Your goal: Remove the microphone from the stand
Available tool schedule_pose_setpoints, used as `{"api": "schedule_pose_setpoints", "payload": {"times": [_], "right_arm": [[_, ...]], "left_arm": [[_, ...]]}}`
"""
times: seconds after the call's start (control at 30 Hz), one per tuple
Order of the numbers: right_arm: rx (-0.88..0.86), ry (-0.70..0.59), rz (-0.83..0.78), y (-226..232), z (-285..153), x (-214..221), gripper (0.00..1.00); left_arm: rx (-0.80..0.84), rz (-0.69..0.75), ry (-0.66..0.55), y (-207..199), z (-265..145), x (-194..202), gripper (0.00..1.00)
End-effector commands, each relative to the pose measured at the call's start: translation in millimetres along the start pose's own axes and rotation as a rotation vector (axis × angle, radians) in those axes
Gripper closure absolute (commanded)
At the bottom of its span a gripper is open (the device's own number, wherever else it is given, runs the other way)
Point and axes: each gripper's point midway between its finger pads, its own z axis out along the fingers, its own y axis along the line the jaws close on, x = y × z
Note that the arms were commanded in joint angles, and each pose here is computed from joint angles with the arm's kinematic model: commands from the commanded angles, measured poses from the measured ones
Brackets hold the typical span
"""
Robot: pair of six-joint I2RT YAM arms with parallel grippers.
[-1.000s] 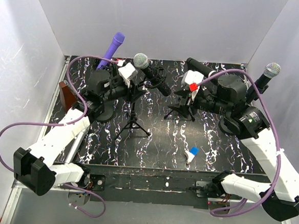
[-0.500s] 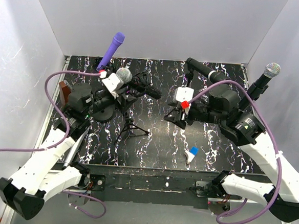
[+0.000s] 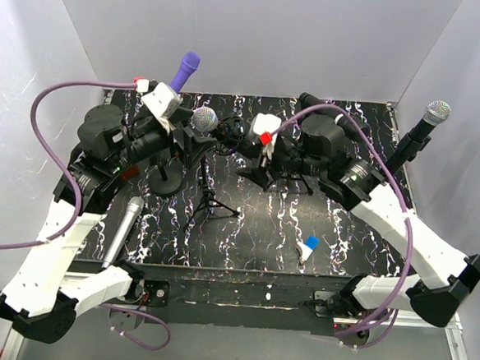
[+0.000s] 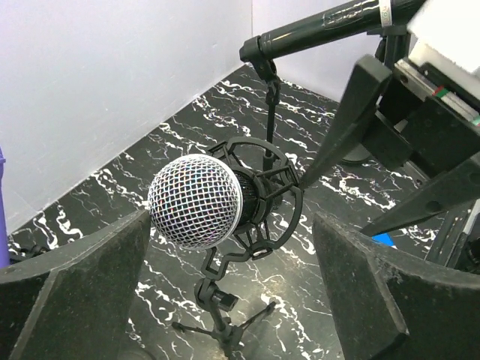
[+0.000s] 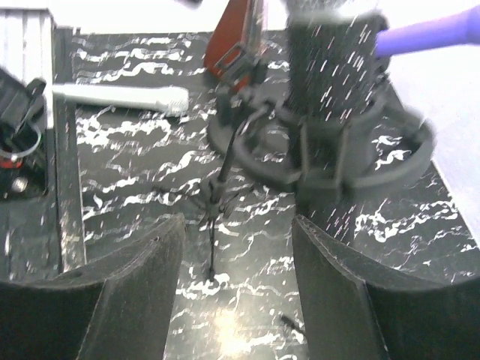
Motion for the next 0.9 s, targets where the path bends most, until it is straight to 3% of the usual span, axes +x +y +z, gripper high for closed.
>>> {"api": "schedule_pose_setpoints", "payload": {"times": [0.0, 0.13, 0.33, 0.57, 0.73, 0.87], "right_arm": [[0.101, -0.187, -0.022, -29, -4, -79, 0.34], [0.116, -0.194, -0.006, -39, 0, -95, 0.33], [0.114, -0.17, 0.0, -43, 9, -91, 0.33], [0.18, -0.118, -0.014, -51, 10, -77, 0.33], [0.184, -0.097, -0.045, -49, 7, -67, 0.32], [0.179, -0.103, -0.057, -48, 10, -66, 0.32]], "left_arm": [[-0.011, -0.097, 0.049, 3, 9, 5, 0.1], [-0.019, -0.122, 0.038, 9, 22, 5, 0.09], [-0.036, -0.125, 0.005, 20, 40, 7, 0.19], [-0.068, -0.119, 0.021, 27, 42, 14, 0.25], [-0.044, -0.105, 0.034, 22, 39, 17, 0.13], [0.036, -0.106, 0.03, 11, 46, 20, 0.12]]}}
